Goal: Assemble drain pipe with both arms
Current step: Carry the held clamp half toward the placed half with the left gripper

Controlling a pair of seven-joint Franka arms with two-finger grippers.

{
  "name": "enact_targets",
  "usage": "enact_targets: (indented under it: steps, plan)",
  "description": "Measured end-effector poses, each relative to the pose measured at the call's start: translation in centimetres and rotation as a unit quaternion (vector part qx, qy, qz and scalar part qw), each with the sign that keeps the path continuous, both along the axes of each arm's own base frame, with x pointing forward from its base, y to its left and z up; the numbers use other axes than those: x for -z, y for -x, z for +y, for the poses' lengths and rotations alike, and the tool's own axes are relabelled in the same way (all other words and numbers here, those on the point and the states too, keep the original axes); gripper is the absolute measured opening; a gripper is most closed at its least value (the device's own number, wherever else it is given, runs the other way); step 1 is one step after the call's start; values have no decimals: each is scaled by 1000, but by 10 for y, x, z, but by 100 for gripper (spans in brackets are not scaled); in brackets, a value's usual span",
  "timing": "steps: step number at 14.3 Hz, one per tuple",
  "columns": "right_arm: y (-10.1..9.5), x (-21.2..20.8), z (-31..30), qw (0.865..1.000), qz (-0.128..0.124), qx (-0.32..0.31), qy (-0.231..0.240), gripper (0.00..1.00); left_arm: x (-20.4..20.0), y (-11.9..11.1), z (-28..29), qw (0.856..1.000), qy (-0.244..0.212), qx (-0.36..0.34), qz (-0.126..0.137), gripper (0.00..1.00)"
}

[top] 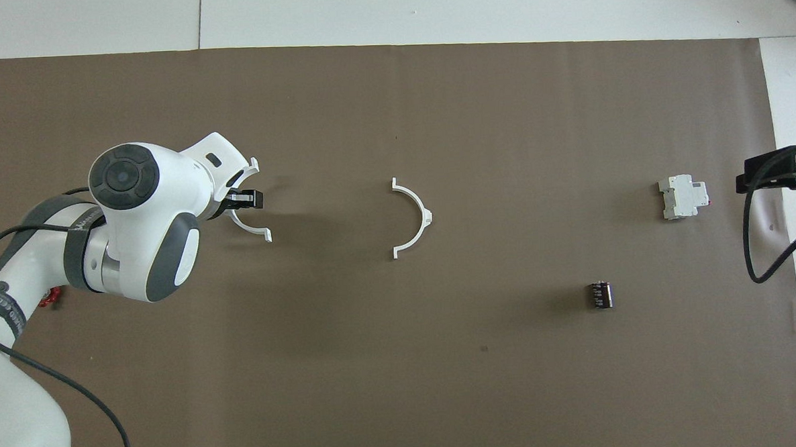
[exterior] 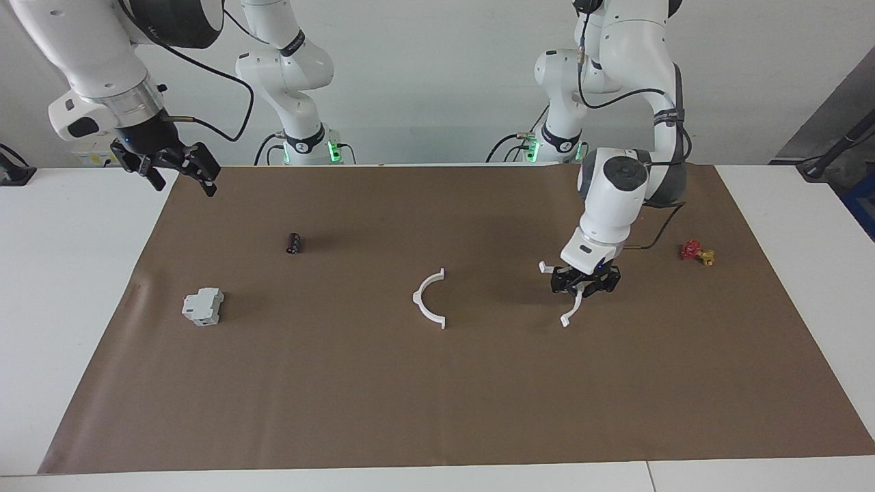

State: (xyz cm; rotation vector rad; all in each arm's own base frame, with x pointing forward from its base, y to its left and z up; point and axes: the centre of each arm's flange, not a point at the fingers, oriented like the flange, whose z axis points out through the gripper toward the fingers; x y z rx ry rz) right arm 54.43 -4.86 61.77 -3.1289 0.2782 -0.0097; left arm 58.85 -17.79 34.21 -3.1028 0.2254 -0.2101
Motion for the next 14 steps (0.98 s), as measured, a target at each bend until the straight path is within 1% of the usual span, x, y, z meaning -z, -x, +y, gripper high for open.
enact_targets:
  steps: [4,6,9,11,14]
  plan:
    - [0,0,0,1000,0,0,0,100,26,-4,-45,1000,-5,26,8,25]
    - [0,0,0,1000,0,0,0,100,33,1,-72,1000,-4,22,10,25]
    - [0,0,0,1000,0,0,0,100,31,9,-97,1000,-8,15,13,25]
    - [0,0,0,1000,0,0,0,100,27,11,-105,1000,-9,11,17,25]
    - [0,0,0,1000,0,0,0,100,26,14,-112,1000,-12,9,14,25]
